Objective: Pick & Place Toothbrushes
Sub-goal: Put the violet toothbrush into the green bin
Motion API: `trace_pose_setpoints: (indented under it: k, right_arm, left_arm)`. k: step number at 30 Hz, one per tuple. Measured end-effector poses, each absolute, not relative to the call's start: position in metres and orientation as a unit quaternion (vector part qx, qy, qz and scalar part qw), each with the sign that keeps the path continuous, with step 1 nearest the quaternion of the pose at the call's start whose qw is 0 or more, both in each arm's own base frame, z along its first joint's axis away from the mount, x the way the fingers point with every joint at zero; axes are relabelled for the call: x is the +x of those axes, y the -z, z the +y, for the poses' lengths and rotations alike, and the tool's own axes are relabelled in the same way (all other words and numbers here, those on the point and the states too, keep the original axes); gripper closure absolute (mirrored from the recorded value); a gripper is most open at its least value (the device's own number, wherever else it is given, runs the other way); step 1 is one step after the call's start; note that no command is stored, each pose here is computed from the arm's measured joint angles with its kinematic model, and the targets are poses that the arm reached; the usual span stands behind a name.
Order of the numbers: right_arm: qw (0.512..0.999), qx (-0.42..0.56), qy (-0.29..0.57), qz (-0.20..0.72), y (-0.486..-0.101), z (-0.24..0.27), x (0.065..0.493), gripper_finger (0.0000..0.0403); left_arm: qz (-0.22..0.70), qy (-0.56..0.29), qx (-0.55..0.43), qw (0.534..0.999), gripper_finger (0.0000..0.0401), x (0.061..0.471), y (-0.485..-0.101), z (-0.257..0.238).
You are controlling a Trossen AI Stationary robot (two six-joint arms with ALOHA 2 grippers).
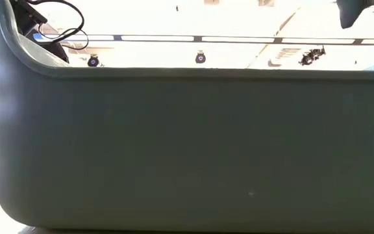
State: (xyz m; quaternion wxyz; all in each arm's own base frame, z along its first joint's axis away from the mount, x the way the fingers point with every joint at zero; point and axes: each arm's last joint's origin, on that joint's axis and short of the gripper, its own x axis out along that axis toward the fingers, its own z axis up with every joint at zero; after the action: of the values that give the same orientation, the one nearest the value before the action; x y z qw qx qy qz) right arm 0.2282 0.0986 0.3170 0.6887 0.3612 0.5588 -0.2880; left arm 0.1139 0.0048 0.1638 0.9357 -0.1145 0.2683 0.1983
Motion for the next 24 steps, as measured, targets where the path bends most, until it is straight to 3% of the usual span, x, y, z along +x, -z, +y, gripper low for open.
trace_pose_setpoints:
  k: [4,13,24]
  right_arm:
    - [0.670,0.375,0.267,0.583,-0.289,0.109,0.228,0.0401]
    - [0.558,0.403,0.311,0.656,-0.247,0.120,0.204,0.0401]
    - [0.543,0.446,0.321,0.634,-0.214,0.126,0.178,0.0401]
  left_arm:
    - [0.268,-0.198,-0.115,0.936,0.0401,0.114,-0.164,0.005]
    - [0.268,-0.198,-0.115,0.936,0.0401,0.114,-0.164,0.005]
    - [0.268,-0.198,-0.115,0.936,0.0401,0.114,-0.164,0.005]
